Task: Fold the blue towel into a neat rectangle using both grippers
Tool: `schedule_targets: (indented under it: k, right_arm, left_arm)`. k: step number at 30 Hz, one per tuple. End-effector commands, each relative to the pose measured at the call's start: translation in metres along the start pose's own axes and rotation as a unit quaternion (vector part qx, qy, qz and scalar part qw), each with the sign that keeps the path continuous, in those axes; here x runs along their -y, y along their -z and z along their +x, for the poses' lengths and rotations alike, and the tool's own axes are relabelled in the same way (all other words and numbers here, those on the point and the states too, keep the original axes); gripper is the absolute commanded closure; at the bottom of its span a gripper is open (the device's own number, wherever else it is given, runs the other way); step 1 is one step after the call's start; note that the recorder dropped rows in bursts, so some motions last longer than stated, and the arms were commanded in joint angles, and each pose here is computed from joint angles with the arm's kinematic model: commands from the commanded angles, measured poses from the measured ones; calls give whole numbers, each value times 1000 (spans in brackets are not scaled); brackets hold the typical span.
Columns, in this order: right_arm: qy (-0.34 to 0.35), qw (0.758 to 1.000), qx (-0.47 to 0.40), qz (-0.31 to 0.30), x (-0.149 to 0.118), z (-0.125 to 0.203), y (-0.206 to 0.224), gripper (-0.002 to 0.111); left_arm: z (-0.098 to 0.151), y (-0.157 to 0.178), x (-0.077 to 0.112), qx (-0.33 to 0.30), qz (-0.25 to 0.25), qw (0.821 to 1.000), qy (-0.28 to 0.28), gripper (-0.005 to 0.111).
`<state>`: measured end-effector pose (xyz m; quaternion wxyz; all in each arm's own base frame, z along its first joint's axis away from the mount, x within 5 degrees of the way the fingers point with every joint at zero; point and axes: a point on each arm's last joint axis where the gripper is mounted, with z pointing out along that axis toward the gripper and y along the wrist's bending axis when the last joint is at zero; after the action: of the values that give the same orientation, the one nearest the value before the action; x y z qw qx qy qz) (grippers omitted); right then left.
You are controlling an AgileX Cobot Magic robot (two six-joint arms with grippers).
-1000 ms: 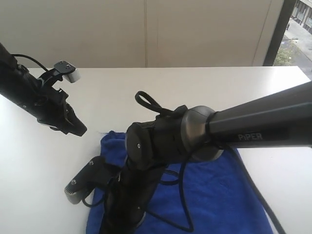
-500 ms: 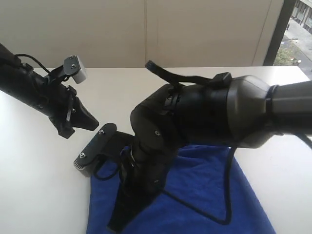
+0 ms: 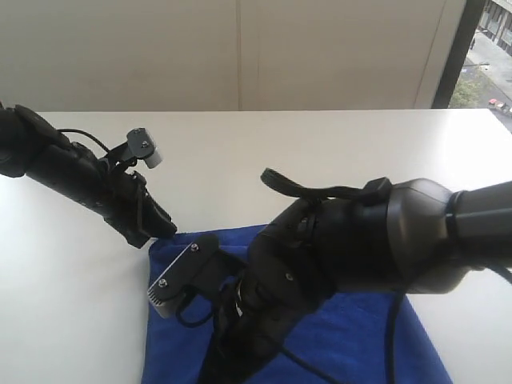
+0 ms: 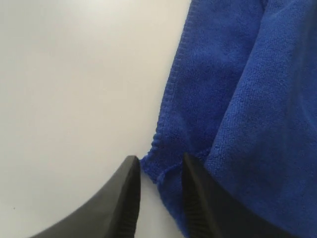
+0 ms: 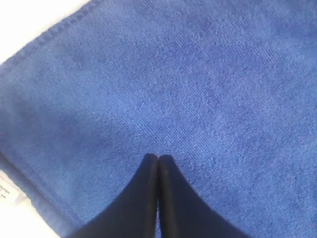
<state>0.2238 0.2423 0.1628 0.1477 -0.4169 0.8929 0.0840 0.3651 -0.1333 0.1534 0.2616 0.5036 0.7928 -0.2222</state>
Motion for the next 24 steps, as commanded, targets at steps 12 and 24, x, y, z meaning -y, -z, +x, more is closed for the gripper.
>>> schedule_targets:
  k: [12,24]
  right_arm:
    - [-11,999,-15,-40,-5,4,-21,108]
    - [-13,999,-20,-43,-5,5,-21,108]
  left_arm:
    - [-5,-7,8,4,17,1000,-3,71]
    - [-2,-22,9,-8,10,1000,-7,97]
